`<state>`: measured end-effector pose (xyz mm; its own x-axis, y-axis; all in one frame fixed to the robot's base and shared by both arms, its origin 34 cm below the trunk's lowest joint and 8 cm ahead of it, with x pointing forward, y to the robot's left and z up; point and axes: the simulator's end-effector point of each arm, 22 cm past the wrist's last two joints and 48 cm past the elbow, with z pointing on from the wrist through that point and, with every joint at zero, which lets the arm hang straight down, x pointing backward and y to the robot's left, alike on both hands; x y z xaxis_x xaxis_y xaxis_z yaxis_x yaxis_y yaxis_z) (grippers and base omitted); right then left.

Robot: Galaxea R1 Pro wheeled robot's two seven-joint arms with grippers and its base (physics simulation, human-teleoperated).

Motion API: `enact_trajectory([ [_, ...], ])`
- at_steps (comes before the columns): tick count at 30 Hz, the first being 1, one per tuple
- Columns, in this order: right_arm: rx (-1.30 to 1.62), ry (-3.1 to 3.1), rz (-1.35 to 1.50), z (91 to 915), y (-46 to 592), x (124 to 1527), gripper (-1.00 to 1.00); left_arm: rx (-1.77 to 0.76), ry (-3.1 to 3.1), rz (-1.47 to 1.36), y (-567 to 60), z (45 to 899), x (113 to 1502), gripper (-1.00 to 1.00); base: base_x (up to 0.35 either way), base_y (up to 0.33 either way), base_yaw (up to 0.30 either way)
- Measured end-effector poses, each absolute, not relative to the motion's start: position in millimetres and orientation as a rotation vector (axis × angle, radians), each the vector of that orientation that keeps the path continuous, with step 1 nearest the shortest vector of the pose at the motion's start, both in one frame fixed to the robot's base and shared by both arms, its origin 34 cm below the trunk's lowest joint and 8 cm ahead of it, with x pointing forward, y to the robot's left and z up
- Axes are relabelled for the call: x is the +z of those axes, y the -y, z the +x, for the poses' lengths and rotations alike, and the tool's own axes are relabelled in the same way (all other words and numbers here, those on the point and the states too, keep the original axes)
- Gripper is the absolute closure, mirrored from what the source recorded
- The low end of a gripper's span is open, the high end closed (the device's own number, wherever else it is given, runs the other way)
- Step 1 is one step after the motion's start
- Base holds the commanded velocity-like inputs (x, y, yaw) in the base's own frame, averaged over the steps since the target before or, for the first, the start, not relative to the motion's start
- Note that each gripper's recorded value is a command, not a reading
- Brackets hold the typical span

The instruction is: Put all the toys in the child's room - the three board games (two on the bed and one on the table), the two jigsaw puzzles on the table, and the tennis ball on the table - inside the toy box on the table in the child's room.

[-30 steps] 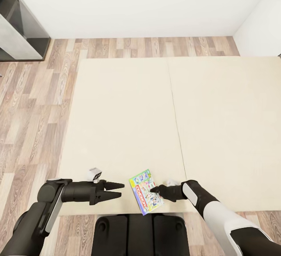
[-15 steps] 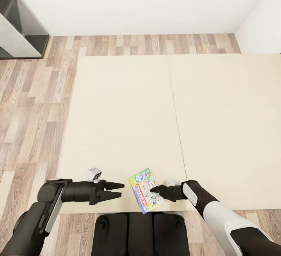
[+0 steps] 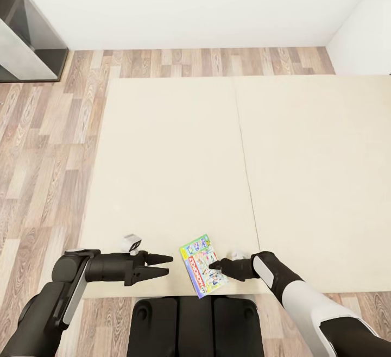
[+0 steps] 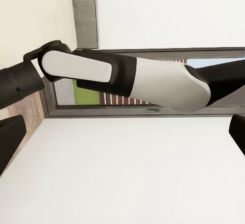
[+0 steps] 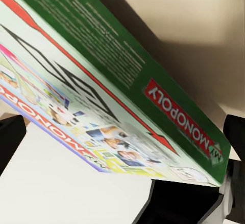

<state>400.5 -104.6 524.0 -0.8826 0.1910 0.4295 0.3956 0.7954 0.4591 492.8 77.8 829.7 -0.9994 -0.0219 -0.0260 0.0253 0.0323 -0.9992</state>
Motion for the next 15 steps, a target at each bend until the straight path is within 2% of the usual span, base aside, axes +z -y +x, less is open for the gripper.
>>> enact_trajectory([
  [15, -0.775, 2.628, -0.417, 399.0, 105.9, 523.5, -1.00, -2.162, -2.232, 0.004, -77.8, 492.6, 829.9, -1.00, 0.000, 0.018, 0.000],
])
